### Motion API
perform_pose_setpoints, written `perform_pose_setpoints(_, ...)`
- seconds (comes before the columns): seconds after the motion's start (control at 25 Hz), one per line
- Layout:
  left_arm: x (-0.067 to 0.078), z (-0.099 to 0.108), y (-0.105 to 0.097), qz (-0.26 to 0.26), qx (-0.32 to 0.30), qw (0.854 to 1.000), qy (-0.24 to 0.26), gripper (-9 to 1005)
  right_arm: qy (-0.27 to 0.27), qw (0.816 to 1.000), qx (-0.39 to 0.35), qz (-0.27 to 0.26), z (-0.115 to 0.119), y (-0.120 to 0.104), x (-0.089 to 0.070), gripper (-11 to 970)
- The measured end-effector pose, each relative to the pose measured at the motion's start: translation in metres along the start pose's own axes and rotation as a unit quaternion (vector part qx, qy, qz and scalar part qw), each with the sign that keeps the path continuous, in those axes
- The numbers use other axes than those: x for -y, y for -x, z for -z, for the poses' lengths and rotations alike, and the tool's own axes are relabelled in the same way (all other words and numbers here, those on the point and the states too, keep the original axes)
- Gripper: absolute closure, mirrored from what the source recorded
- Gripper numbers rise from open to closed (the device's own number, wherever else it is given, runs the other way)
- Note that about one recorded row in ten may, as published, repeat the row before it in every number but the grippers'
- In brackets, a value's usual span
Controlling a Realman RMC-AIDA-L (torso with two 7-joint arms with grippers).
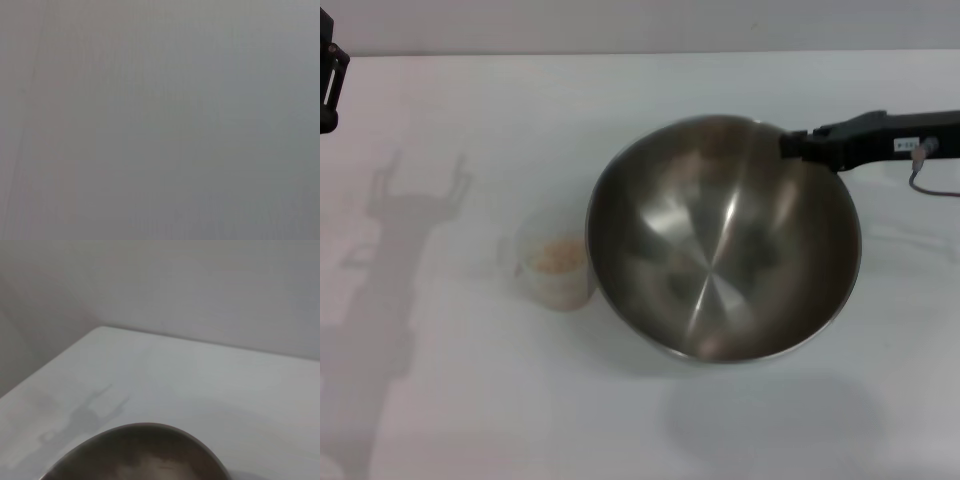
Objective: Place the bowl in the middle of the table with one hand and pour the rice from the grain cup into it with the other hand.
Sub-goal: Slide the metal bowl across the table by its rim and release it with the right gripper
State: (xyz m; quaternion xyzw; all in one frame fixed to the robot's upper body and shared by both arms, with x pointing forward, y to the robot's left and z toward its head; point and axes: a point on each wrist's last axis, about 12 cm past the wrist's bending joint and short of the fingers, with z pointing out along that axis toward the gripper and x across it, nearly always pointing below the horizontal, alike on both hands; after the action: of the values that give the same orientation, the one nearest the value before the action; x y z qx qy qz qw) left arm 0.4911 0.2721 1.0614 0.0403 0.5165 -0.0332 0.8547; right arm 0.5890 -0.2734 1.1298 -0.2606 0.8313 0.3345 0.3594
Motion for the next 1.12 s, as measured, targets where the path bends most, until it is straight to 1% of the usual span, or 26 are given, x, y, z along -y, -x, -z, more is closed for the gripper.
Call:
perform_pose_setpoints(0.16,0.000,0.000,0.000,0.000,0.000,1.000,-0.001,267,0.002,1.000,-0.014,-0.025,-0.010,-0.010,0.002,932)
perform_pose_setpoints(0.36,0.000,-0.001,0.000,0.000,0.000,1.000,-0.001,269,-0.003,0.999,-0.017,-0.033,-0.012,-0.013,0.004,932)
perform_pose_setpoints(0.52,0.000,-0.001,0.000,-0.001,0.000,1.000,0.001,270,-0.013,0.999,-0.024,-0.033,-0.014,-0.012,0.006,932)
perform_pose_setpoints(0.56,0.000,-0.001,0.000,-0.001,0.000,1.000,0.001,270,-0.023,0.999,-0.032,-0.032,-0.017,-0.011,0.007,932)
perform_pose_setpoints(0.76,-0.001,-0.001,0.000,-0.001,0.000,1.000,0.002,272,-0.024,0.999,-0.039,-0.024,-0.022,-0.006,0.005,932)
perform_pose_setpoints(1.0,-0.001,-0.001,0.000,-0.001,-0.001,1.000,0.003,273,-0.020,0.999,-0.039,-0.014,-0.024,0.000,0.003,893)
perform_pose_setpoints(1.12,-0.001,-0.001,0.000,-0.001,-0.001,1.000,0.004,274,-0.029,0.999,-0.033,-0.001,-0.019,0.006,0.003,874)
